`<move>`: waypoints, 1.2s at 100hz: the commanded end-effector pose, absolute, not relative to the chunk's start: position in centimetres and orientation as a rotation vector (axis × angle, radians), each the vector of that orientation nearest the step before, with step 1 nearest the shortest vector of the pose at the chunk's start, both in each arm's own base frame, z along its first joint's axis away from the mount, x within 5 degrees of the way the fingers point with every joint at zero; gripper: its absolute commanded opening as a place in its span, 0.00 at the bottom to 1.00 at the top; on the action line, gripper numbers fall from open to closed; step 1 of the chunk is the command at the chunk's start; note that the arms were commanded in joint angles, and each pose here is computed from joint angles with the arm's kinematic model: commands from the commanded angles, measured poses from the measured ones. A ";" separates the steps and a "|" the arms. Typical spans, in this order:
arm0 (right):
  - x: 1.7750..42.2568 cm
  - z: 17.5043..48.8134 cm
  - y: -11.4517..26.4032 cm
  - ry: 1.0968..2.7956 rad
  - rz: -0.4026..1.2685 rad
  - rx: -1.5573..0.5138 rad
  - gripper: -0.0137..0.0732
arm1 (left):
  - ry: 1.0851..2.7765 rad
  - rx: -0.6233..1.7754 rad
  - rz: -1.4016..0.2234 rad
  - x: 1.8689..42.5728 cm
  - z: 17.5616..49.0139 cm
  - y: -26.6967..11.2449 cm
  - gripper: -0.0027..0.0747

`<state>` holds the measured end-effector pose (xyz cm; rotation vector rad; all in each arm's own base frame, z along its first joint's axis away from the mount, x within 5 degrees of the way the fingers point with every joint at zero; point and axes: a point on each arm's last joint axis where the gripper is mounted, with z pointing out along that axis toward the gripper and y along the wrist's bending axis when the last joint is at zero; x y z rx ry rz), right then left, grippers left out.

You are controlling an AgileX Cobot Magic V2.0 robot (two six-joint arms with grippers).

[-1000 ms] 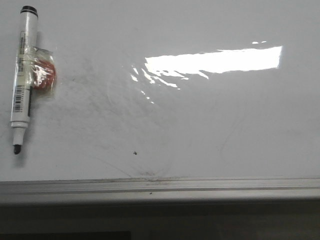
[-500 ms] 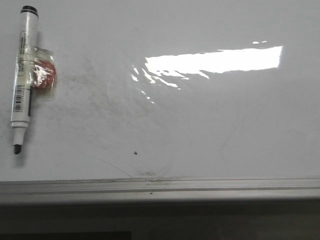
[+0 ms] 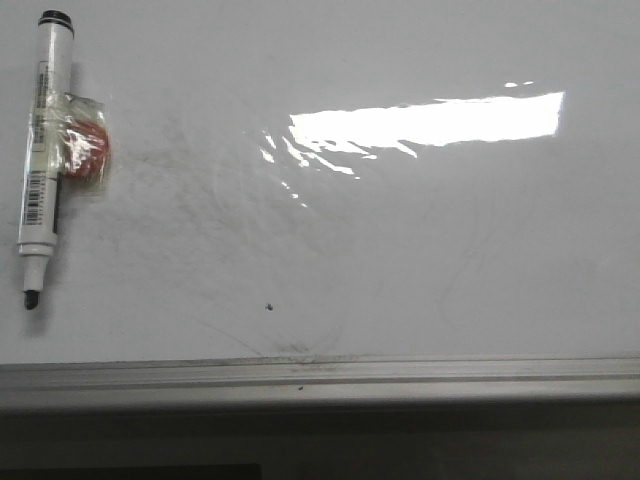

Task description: Write number 9 on whiteboard

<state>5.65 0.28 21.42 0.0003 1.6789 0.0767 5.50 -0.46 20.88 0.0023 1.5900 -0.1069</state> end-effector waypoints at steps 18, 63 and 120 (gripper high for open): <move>7.9 25.7 1.2 1.788 0.204 -0.011 0.08 | 1.613 -0.029 -0.154 6.3 25.2 -0.6 0.01; 9.7 24.9 1.4 1.892 0.194 -0.008 0.08 | 1.502 -0.073 -0.140 8.2 27.2 -0.3 0.58; 9.8 25.1 1.4 1.872 0.194 -0.007 0.08 | 1.648 0.405 -0.667 9.5 26.8 -7.9 0.57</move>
